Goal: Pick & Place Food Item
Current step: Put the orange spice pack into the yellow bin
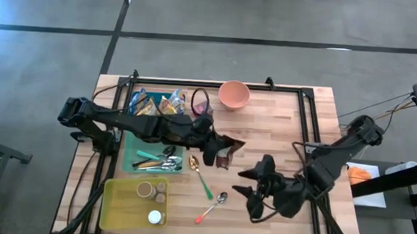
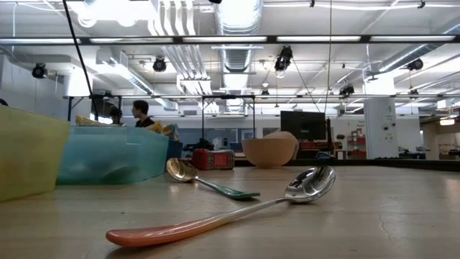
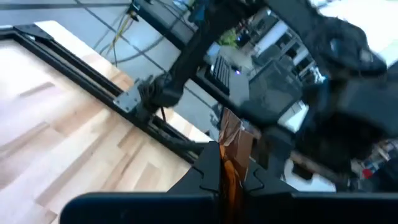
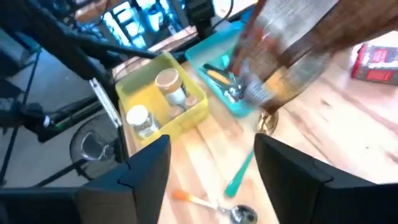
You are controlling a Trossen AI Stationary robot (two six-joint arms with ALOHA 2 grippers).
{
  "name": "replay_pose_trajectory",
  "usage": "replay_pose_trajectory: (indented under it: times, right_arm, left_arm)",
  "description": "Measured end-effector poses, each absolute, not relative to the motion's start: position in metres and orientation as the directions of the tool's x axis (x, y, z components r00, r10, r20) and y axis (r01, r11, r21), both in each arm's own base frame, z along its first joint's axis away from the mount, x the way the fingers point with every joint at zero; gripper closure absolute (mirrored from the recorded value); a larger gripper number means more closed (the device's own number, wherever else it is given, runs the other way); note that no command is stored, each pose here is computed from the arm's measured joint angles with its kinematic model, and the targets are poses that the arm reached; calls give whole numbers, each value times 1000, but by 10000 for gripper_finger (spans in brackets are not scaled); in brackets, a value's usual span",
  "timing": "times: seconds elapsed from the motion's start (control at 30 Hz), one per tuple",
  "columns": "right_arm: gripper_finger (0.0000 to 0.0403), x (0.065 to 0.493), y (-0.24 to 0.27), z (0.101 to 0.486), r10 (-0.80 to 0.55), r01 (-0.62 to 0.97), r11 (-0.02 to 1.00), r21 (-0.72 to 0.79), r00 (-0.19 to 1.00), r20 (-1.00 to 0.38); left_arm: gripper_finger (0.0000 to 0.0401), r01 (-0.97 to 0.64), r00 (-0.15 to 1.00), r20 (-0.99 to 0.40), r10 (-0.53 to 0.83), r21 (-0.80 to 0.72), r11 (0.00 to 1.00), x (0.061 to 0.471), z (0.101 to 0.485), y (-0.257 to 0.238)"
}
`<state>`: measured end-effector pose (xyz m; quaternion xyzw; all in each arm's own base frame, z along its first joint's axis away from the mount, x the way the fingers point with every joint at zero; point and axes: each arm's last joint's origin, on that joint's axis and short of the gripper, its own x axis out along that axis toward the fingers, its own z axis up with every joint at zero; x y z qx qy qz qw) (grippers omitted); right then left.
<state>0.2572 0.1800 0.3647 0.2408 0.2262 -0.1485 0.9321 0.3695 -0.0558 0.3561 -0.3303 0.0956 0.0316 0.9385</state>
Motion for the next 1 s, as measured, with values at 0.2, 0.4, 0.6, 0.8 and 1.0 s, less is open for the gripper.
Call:
replay_pose_trajectory:
  times: [0.2,0.4,0.6,0.8,1.0]
  right_arm:
    - [258,253,178,369,-199,396,842,365,859,-472]
    - [365,248,174,365,-232,432,842,322,830,-507]
    - [388,247,175,364,-234,429,853,298,824,-516]
    - [388,246,175,363,-217,409,870,275,818,-532]
    - [388,243,179,362,-186,367,898,243,817,-545]
  left_arm:
    - [401,-64,979,-195,-62,-580,812,364,361,-60]
    - [401,57,952,-231,-201,-510,858,356,360,-85]
    - [401,218,897,-285,-337,-378,900,331,362,-131]
    - [401,282,896,-260,-361,-297,912,297,369,-186]
    - [401,16,968,-236,-91,-299,954,251,368,-232]
